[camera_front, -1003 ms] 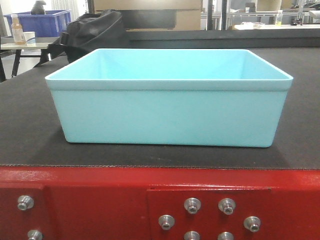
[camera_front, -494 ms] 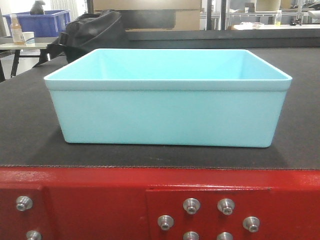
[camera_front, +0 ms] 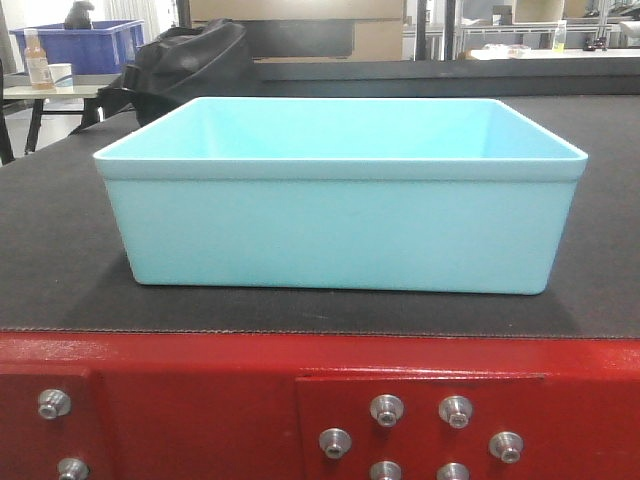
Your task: Fetch blue bin and place on conveyor start
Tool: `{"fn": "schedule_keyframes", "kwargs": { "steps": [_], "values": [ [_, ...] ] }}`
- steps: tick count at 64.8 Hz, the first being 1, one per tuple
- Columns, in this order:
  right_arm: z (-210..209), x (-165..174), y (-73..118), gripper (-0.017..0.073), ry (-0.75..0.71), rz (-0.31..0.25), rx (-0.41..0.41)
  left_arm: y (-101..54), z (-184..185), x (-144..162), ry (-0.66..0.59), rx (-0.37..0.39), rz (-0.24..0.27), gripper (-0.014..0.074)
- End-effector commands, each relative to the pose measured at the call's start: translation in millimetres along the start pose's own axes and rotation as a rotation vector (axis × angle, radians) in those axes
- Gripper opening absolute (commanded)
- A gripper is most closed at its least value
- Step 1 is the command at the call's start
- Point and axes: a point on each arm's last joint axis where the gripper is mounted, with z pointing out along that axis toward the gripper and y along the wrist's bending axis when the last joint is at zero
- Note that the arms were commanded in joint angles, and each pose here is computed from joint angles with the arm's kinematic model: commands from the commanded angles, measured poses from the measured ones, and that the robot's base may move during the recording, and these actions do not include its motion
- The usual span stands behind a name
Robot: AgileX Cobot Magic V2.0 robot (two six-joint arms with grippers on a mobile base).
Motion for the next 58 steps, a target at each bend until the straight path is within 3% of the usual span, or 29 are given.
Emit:
{"fn": "schedule_keyframes", "kwargs": {
  "steps": [1,15,28,58],
  "values": [
    [-0.7,-2.8,0.0,-0.0162,-0.033,-0.004,-0.001,-0.1,-1.0,-1.7,-0.057,0.0,-0.012,-0.0111],
    [-0.7,-3.2,0.0,-0.0162,-0.038,-0.004,-0.001,0.2,-1.0,-1.7,-0.057,-0.005,0.035,-0.0111],
    [-0.7,-3.2,0.0,-0.0162,-0.038,-0.004,-0.001,0.1,-1.0,-2.4,-0.065,-0.003,0.006,-0.0111],
    [-0.7,-3.2,0.0,-0.0162,-0.038,-0.004,-0.001,-0.1,-1.0,-2.2,-0.062,0.0,0.001,-0.0111]
  ]
}}
